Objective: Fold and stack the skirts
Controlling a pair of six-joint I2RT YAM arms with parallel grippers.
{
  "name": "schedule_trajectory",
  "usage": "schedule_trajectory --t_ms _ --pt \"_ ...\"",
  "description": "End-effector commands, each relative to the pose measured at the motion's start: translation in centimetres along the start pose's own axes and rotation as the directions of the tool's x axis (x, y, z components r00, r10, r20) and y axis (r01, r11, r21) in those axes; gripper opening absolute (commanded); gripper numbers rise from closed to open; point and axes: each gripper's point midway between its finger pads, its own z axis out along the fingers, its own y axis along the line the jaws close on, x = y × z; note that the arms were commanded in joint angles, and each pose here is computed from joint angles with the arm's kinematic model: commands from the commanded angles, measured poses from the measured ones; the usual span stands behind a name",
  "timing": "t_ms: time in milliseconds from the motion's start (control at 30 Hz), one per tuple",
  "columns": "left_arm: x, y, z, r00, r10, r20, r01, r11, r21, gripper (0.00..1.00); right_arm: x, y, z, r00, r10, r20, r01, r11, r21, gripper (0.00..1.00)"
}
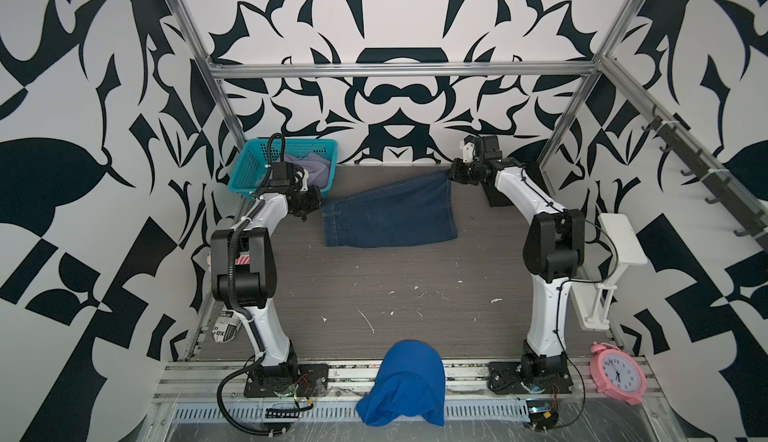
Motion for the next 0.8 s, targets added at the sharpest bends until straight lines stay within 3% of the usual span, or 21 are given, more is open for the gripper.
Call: schedule_trajectory --t_ms 0,133,200,267,333,400,433,467,600,700,767 --pt "0.1 2.1 0.0 0.999 -0.025 -0.03 0.023 0.997 -0.067 0.0 -3.6 -2.0 -1.8 0.995 -0.01 0.101 0.003 0.998 0.065 0.0" --pt "-0.4 2.3 0.5 0.999 -0.02 -0.037 0.017 0.997 -0.076 0.0 -3.4 -2.8 -1.0 0.997 -0.005 0.081 -0.002 0.996 0.091 0.0" --pt "-0.7 2.5 0.5 0.999 -0.014 -0.046 0.009 0.996 -0.092 0.08 -3.3 -3.1 -0.5 0.998 -0.003 0.07 -0.004 0.995 0.1 0.0" --pt "-1.0 2.8 0.6 0.999 -0.007 -0.052 0.001 0.993 -0.116 0.32 -3.2 -3.3 -0.2 0.998 0.004 0.055 -0.01 0.994 0.106 0.17" --pt "-1.4 2.6 0.0 0.999 0.006 -0.047 -0.012 0.992 -0.125 0.44 -3.4 -3.0 -0.4 0.999 0.003 0.051 -0.009 0.995 0.103 0.29" --pt "-1.9 2.1 -1.1 1.0 0.025 -0.015 -0.027 0.989 -0.148 0.61 -3.9 -2.4 -1.3 0.998 -0.003 0.065 -0.003 0.995 0.096 0.53" --pt "-2.1 1.7 -1.8 0.999 0.042 0.004 -0.04 0.986 -0.161 0.63 -4.3 -2.0 -2.1 0.997 -0.007 0.079 0.0 0.996 0.094 0.67" --pt "-2.4 1.0 -2.6 0.998 0.065 0.023 -0.06 0.984 -0.166 0.62 -4.6 -1.5 -3.0 0.996 -0.014 0.092 0.005 0.996 0.089 0.68" --pt "-3.1 -1.4 -5.5 0.989 0.122 0.083 -0.106 0.978 -0.179 0.63 -5.2 0.7 -6.6 0.993 -0.033 0.114 0.026 0.997 0.067 0.65" --pt "-2.3 -3.5 -5.8 0.984 0.156 0.088 -0.141 0.977 -0.162 0.56 -3.4 3.1 -7.9 0.993 -0.044 0.109 0.041 0.999 0.027 0.44" --pt "-1.5 -4.5 -4.6 0.984 0.158 0.082 -0.148 0.982 -0.117 0.45 -0.8 5.2 -7.1 0.996 -0.048 0.081 0.05 0.999 -0.011 0.21"
